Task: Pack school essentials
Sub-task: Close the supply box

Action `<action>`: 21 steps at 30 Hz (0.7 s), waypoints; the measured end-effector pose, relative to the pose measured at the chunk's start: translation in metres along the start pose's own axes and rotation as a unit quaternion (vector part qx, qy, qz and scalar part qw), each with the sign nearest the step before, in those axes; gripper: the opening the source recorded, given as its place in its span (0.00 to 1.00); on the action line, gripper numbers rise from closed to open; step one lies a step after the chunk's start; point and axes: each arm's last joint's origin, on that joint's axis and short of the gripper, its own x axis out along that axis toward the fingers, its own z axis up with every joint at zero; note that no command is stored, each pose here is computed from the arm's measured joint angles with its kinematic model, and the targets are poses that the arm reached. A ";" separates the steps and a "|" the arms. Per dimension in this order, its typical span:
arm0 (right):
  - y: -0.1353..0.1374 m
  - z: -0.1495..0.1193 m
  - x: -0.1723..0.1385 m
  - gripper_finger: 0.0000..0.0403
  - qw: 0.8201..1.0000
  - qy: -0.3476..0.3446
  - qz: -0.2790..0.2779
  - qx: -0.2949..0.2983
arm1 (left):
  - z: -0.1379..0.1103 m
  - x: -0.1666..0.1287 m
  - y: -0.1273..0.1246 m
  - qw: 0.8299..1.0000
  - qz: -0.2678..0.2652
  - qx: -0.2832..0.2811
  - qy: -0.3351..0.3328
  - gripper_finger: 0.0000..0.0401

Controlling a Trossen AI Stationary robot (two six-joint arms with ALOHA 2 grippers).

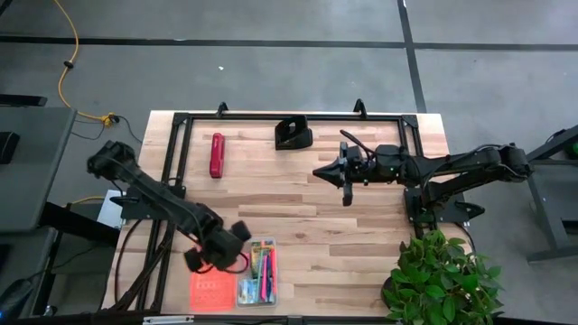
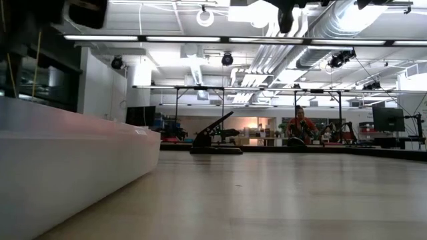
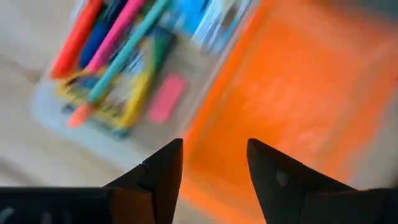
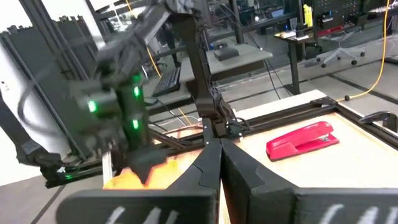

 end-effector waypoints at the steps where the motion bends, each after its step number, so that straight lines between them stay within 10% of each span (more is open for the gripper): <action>1: 0.000 -0.001 0.000 0.00 1.000 0.005 -0.001 -0.001 | 0.001 -0.003 -0.003 0.999 -0.015 -0.023 -0.016 0.41; 21: -0.001 -0.004 0.000 0.00 1.000 0.019 -0.005 -0.003 | -0.036 0.041 -0.095 0.990 -0.102 0.038 0.093 0.40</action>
